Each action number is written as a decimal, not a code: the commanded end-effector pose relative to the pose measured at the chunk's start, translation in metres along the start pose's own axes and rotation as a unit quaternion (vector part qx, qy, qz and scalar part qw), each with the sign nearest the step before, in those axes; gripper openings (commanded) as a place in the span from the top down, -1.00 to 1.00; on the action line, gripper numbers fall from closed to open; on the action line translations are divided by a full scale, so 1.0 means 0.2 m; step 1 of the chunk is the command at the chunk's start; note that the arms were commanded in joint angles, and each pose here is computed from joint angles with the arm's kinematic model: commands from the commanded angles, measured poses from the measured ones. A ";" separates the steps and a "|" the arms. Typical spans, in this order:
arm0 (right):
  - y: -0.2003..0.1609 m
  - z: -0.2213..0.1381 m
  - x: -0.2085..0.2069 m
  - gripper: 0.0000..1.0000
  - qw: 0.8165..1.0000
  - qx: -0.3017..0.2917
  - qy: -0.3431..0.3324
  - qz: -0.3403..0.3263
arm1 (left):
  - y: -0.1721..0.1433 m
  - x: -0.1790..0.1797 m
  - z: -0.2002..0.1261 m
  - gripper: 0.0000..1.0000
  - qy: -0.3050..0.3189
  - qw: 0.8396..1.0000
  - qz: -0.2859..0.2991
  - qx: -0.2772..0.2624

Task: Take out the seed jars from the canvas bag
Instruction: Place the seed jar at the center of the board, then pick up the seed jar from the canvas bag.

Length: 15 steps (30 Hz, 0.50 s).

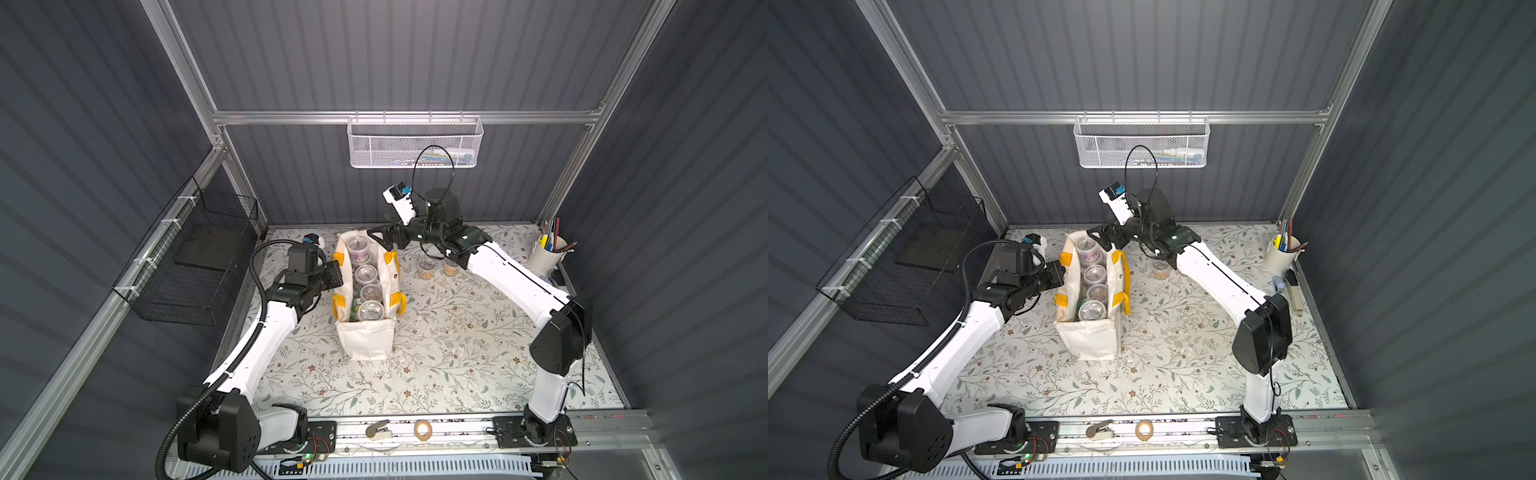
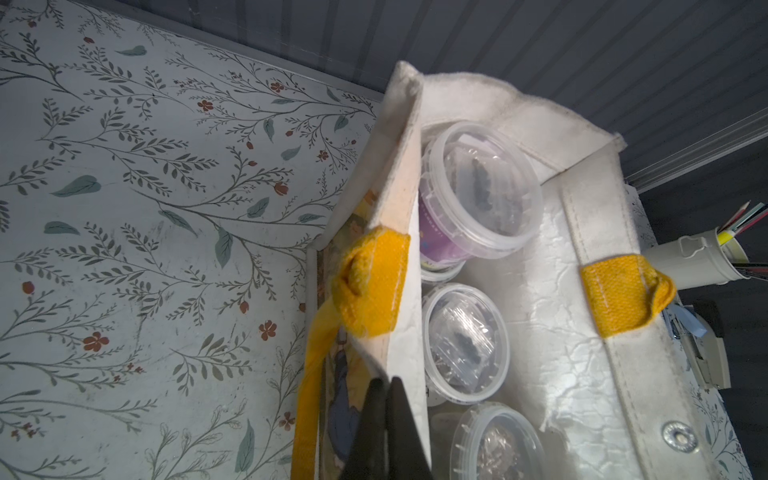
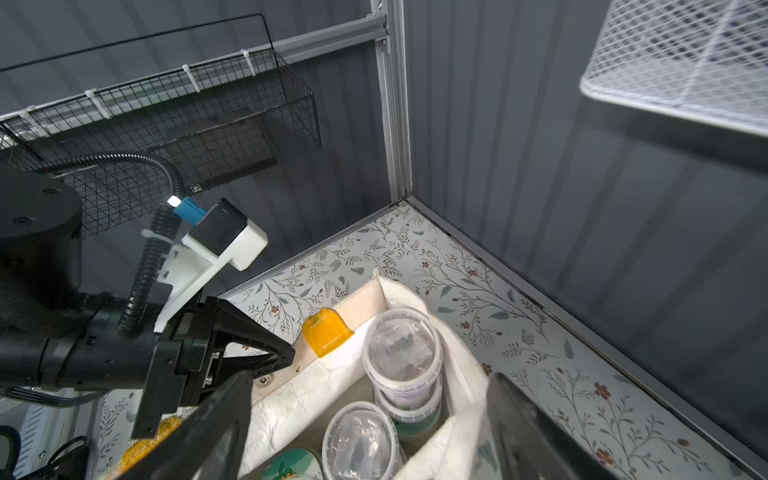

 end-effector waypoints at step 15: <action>-0.26 0.28 -0.16 -0.82 0.993 0.079 -0.047 0.072 | 0.00 -0.02 -0.05 1.00 -0.010 1.000 0.003 0.007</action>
Point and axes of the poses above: each gripper's point midway between its finger pads, its own z axis out along the fingers, its own x axis along the line the jaws close on, y = z × x, the point moved 5 cm from there along -z, back along the fingers, and after that the axes turned 6 degrees about z, right-handed, at the moved point
